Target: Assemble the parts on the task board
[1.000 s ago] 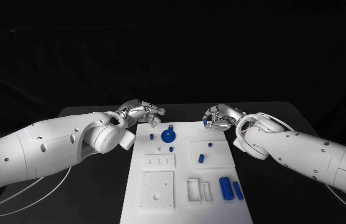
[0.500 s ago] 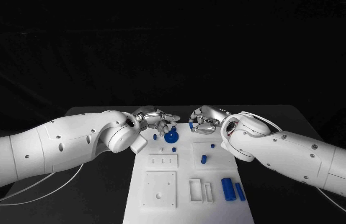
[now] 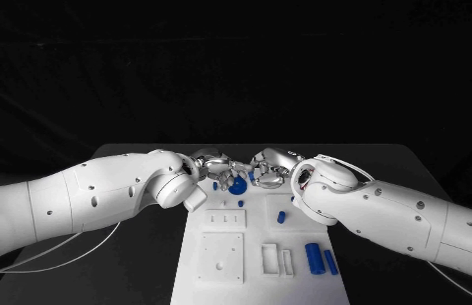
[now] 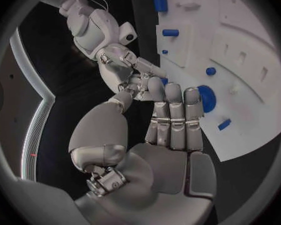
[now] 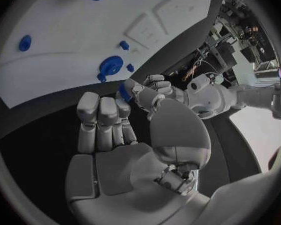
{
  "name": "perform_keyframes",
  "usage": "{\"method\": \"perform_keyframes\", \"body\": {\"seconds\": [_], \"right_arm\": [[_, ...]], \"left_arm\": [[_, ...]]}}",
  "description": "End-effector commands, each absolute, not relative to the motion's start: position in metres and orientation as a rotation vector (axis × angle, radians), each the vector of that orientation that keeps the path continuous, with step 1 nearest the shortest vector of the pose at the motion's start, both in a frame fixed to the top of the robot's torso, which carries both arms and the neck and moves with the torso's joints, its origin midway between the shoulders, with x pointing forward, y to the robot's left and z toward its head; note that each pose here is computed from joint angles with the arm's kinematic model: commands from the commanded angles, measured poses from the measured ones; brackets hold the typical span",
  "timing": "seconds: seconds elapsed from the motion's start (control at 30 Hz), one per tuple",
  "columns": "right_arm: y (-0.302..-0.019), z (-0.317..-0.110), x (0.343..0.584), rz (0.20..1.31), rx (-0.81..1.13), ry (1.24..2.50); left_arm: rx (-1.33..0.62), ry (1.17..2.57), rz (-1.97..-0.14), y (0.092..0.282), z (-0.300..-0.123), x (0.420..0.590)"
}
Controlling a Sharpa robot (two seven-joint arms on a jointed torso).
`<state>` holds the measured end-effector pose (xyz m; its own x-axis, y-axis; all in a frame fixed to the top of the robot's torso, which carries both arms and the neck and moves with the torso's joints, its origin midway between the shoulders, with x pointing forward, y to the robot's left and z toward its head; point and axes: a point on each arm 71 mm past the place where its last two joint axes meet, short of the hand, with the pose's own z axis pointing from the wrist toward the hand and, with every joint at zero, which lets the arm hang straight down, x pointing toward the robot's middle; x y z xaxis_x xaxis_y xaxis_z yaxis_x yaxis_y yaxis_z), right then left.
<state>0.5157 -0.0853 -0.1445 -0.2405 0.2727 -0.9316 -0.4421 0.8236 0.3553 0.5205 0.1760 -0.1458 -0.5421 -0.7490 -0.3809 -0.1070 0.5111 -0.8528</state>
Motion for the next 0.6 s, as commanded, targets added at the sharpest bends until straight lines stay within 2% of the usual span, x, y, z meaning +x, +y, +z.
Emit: {"method": "perform_keyframes", "body": {"seconds": [0.03,0.6], "right_arm": [[-0.0828,-0.1446,0.5138,0.652,-0.155,1.695],[-0.0731,-0.1445,0.5079,0.671,-0.177,1.709]], "left_arm": [[-0.656,2.021,-0.971,0.1756,-0.1479,0.52],[-0.636,2.058,-0.954,0.1725,-0.1501,0.5191]]}}
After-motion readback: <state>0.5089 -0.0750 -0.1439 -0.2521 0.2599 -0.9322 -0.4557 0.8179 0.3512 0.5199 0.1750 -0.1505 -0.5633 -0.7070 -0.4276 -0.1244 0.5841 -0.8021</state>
